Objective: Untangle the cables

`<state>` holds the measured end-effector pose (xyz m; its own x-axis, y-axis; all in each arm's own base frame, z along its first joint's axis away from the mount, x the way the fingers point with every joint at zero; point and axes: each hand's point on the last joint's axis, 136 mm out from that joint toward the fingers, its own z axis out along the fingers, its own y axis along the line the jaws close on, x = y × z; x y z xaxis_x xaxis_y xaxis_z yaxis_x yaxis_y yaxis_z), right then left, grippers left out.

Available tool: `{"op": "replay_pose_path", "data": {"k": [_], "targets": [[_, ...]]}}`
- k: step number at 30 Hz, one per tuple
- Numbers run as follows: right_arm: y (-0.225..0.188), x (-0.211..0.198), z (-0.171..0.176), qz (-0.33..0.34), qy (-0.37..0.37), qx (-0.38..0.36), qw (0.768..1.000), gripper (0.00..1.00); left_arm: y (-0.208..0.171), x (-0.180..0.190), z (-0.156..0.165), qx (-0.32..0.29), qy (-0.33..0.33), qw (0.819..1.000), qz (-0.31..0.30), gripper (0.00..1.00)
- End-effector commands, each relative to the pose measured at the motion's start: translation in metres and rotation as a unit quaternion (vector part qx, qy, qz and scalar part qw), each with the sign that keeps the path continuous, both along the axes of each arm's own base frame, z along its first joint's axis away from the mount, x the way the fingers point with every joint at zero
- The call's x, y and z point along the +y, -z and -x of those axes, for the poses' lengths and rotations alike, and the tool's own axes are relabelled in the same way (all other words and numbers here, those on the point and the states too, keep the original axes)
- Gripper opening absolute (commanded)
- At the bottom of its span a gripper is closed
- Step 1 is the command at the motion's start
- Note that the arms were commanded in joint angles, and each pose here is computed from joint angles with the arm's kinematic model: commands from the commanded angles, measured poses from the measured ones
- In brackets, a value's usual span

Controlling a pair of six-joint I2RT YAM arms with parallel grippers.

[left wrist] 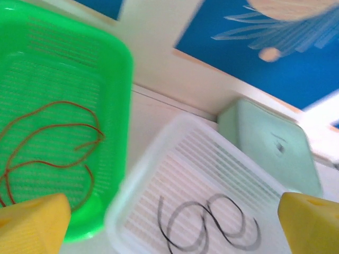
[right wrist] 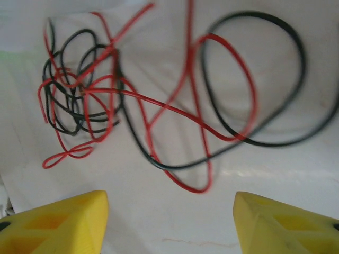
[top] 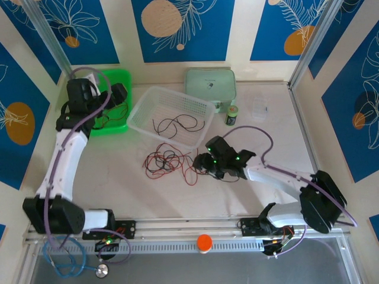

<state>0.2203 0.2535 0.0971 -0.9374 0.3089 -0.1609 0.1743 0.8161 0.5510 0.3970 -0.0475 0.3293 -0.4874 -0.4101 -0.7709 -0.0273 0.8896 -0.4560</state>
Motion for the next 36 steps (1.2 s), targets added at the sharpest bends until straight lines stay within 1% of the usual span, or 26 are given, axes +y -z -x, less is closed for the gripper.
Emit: {"op": "replay_pose_path", "data": {"k": [1,5,9,12,14,18,20,22,24,25,27,29,33,36], "targets": [[-0.003,0.011,-0.002,0.043,-0.079,-0.035,0.995,0.62,0.040,-0.028,0.052,0.067,0.047,0.996,-0.021,1.00],[0.011,0.015,-0.007,0.082,-0.137,-0.049,0.986,0.59,0.058,-0.055,0.093,0.079,0.078,0.994,-0.010,0.97],[0.023,0.013,-0.011,0.126,-0.162,-0.052,0.977,0.55,0.083,-0.065,0.126,0.110,0.089,0.990,-0.019,0.95],[0.029,0.011,-0.016,0.151,-0.169,-0.060,0.972,0.51,0.096,-0.070,0.141,0.120,0.096,0.988,-0.015,0.94],[0.031,0.013,-0.020,0.156,-0.174,-0.066,0.970,0.47,0.102,-0.071,0.147,0.125,0.095,0.988,-0.011,0.93],[0.032,0.021,-0.026,0.153,-0.183,-0.077,0.968,0.35,0.112,-0.078,0.152,0.134,0.102,0.986,-0.010,0.92],[0.032,0.023,-0.028,0.153,-0.185,-0.084,0.967,0.30,0.113,-0.082,0.153,0.135,0.106,0.985,-0.012,0.91],[0.032,0.023,-0.031,0.156,-0.184,-0.089,0.966,0.23,0.112,-0.086,0.153,0.134,0.111,0.985,-0.015,0.91],[0.031,0.023,-0.034,0.159,-0.184,-0.100,0.965,0.10,0.108,-0.091,0.153,0.126,0.119,0.985,-0.019,0.90],[0.029,0.022,-0.034,0.161,-0.184,-0.107,0.964,0.00,0.106,-0.093,0.153,0.122,0.122,0.985,-0.021,0.89],[0.019,0.020,-0.034,0.161,-0.193,-0.123,0.960,0.00,0.101,-0.098,0.153,0.112,0.136,0.984,-0.026,0.87],[-0.001,0.019,-0.030,0.160,-0.212,-0.151,0.952,0.00,0.094,-0.106,0.153,0.097,0.160,0.982,-0.032,0.84],[-0.062,0.018,-0.011,0.126,-0.275,-0.223,0.927,0.00,0.079,-0.124,0.152,0.052,0.222,0.972,-0.055,0.80],[-0.105,0.010,0.004,0.098,-0.306,-0.257,0.912,0.00,0.067,-0.137,0.147,0.009,0.262,0.961,-0.086,0.79]]}}
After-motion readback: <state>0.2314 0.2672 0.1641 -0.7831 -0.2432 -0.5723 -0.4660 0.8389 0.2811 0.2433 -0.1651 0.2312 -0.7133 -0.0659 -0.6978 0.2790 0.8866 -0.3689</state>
